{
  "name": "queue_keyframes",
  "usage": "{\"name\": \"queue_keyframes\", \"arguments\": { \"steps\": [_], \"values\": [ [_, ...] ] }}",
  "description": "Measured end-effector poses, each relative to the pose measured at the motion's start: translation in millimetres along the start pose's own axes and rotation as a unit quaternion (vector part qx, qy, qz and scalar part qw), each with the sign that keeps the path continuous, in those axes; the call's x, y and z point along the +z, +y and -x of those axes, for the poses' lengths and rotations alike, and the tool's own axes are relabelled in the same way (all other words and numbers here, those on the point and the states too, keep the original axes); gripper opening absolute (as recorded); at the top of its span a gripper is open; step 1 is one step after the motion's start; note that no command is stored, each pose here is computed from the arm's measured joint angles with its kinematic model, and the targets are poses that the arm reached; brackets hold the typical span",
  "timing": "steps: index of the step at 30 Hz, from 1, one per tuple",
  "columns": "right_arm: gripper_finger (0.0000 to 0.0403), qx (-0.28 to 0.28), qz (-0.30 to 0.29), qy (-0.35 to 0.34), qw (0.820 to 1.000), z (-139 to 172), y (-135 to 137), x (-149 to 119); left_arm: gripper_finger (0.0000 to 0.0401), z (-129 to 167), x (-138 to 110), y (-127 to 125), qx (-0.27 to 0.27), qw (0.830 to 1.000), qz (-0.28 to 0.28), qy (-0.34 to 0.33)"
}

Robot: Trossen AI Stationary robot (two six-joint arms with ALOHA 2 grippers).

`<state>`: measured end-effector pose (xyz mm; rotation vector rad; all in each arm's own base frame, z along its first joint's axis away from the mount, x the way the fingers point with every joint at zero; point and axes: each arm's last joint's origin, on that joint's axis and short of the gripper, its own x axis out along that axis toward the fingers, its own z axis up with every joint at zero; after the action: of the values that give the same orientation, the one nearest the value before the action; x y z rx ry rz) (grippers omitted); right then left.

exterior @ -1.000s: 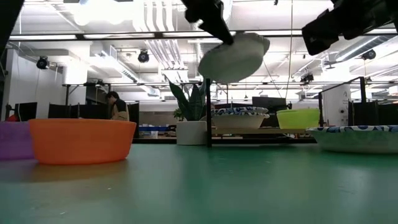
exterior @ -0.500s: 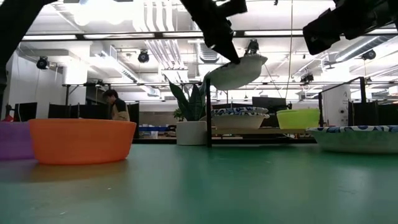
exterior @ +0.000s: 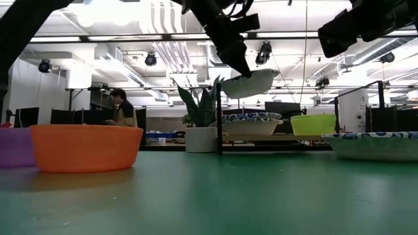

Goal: Place and stack bowls onto a shelf
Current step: Stack the white and blue bowl on top of the white and blue bowl

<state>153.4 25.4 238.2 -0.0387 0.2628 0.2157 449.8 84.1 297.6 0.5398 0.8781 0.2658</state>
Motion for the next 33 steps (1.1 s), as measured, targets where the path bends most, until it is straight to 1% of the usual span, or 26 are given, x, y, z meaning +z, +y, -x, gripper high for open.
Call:
{"name": "queue_keyframes", "arguments": {
  "steps": [5,16,20,28,33],
  "values": [
    [0.0034,0.000,0.000,0.000,1.000,0,0,0,0.0014,-3,-4,7,0.005,1.000,0.010,0.002],
    [0.0034,0.000,-0.004,0.001,1.000,0,0,0,0.0078,-10,-11,17,0.013,0.999,0.045,0.010],
    [0.0034,0.000,-0.004,0.001,1.000,0,0,0,0.0096,-10,-11,19,0.015,0.998,0.057,0.009],
    [0.0034,0.000,-0.005,0.001,1.000,0,0,0,0.0117,-10,-11,19,0.015,0.997,0.074,0.009],
    [0.0034,0.000,-0.005,0.001,1.000,0,0,0,0.0148,-10,-11,19,0.016,0.996,0.084,0.009]
  ]
}}
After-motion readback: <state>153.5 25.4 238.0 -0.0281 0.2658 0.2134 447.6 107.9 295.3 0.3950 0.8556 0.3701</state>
